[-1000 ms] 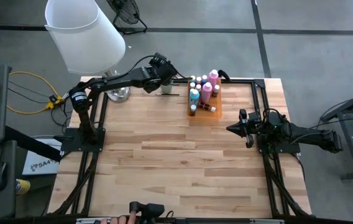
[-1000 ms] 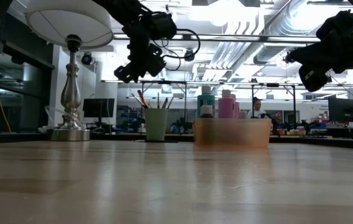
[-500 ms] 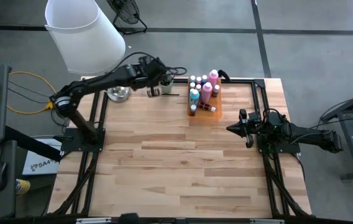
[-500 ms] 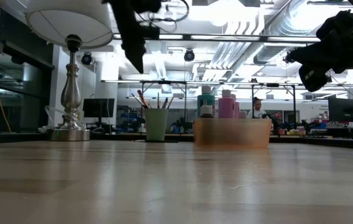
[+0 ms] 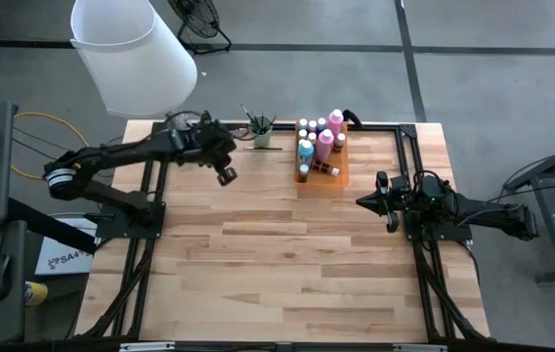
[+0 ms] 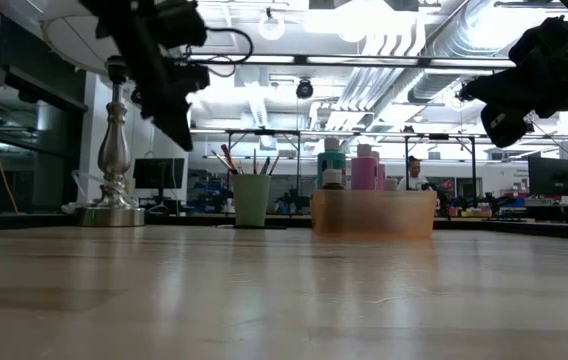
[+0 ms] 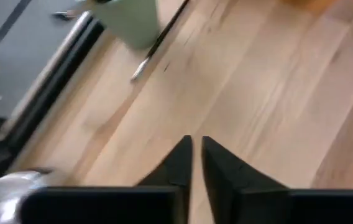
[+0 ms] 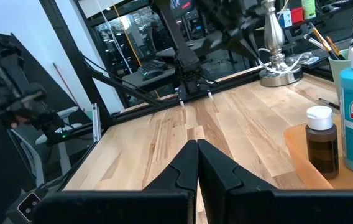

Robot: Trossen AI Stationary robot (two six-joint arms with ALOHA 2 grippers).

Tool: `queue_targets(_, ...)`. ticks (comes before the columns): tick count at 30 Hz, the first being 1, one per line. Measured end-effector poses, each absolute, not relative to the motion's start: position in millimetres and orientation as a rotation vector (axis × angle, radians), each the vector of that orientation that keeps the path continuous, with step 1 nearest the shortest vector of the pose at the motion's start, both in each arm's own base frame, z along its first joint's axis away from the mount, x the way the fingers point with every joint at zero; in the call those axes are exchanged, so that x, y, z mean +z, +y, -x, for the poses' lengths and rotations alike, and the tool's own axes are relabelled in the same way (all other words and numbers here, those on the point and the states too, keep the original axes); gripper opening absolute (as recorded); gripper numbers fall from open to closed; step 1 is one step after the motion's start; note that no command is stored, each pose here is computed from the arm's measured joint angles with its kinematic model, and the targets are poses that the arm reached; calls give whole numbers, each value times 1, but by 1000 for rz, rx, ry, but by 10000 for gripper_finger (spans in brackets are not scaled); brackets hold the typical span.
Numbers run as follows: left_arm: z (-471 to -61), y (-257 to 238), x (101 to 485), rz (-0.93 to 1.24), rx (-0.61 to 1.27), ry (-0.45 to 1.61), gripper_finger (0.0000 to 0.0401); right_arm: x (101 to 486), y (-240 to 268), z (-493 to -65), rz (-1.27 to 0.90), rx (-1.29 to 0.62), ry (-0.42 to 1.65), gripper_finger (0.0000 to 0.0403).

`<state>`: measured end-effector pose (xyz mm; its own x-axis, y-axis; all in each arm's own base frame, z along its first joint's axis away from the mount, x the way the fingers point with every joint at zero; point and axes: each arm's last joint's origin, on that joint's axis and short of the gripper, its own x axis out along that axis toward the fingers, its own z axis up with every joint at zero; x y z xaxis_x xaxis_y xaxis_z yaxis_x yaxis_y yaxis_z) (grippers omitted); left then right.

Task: Pick & Place Paint Supplies
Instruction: Put the black paint brush into the green cup

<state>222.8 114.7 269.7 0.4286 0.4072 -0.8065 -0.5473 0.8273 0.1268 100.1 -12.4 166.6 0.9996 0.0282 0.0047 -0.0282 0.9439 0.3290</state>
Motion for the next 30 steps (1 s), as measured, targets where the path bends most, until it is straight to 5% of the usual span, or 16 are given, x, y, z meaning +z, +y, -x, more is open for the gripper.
queue_targets(3,-224,114,248,199,610,857,7,167,-12,-100,-335,29,1,2)
queue_targets(14,-215,153,206,448,908,444,1,167,-12,-100,-335,29,0,2)
queue_targets(30,-237,171,200,356,812,280,0,167,-12,-100,-335,29,0,2)
